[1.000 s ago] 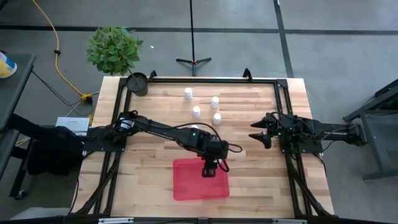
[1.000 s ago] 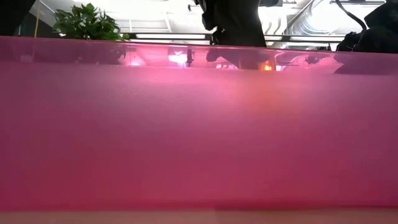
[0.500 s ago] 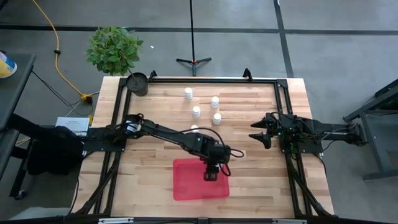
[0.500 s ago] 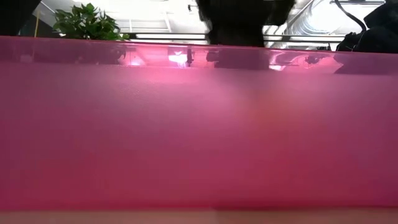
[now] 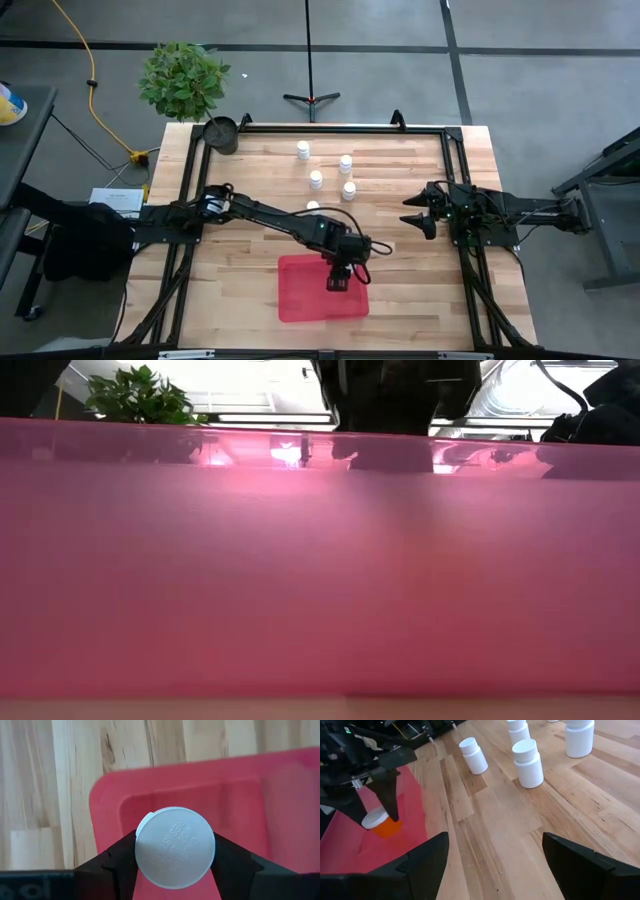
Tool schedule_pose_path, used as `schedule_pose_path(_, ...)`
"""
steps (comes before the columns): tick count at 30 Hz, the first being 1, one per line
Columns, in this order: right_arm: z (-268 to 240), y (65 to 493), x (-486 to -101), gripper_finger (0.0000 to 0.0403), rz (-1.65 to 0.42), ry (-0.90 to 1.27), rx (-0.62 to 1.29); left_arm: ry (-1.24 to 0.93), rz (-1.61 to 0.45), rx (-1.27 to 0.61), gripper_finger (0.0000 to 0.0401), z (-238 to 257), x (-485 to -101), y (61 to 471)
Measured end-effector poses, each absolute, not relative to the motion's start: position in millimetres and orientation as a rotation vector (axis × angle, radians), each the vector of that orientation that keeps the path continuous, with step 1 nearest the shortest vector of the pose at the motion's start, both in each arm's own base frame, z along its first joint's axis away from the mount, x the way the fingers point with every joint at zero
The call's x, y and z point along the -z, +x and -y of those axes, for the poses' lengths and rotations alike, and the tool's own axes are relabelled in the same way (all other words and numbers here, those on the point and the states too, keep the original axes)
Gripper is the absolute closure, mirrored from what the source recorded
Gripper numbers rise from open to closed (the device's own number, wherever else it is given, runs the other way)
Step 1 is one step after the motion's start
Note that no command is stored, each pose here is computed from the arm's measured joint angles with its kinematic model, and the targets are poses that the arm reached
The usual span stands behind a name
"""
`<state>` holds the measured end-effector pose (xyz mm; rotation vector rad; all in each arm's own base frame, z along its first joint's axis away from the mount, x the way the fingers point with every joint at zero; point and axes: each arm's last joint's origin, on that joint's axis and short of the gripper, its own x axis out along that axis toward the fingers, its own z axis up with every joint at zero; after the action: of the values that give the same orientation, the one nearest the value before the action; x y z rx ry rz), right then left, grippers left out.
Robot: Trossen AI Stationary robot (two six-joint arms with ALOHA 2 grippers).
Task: Pick and place pill bottles into a basket
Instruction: Put the orange pill bottle into the red bin
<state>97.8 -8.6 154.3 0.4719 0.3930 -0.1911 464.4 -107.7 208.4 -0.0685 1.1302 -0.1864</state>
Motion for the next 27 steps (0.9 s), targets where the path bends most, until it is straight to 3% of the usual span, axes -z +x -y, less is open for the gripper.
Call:
schedule_pose_path(6,8.7,97.9,-154.1,0.0091,-0.395,0.472,0.192,-0.068,-1.128,0.186,0.0136,108.6,-198.3,469.1)
schedule_pose_path(11,8.6,97.9,-154.1,0.0091,-0.395,0.472,0.191,-0.063,-1.135,0.177,0.0162,108.7,-193.3,470.3)
schedule_pose_path(15,8.6,97.9,-154.1,0.0091,-0.396,0.473,0.189,-0.053,-1.130,0.161,0.0160,108.3,-191.6,471.7)
schedule_pose_path(22,8.6,97.9,-154.1,0.0091,-0.396,0.473,0.189,-0.051,-1.132,0.159,0.0079,108.5,-190.0,471.8)
schedule_pose_path(27,8.6,97.9,-154.1,0.0091,-0.396,0.473,0.188,-0.051,-1.133,0.159,0.0069,108.5,-190.0,471.7)
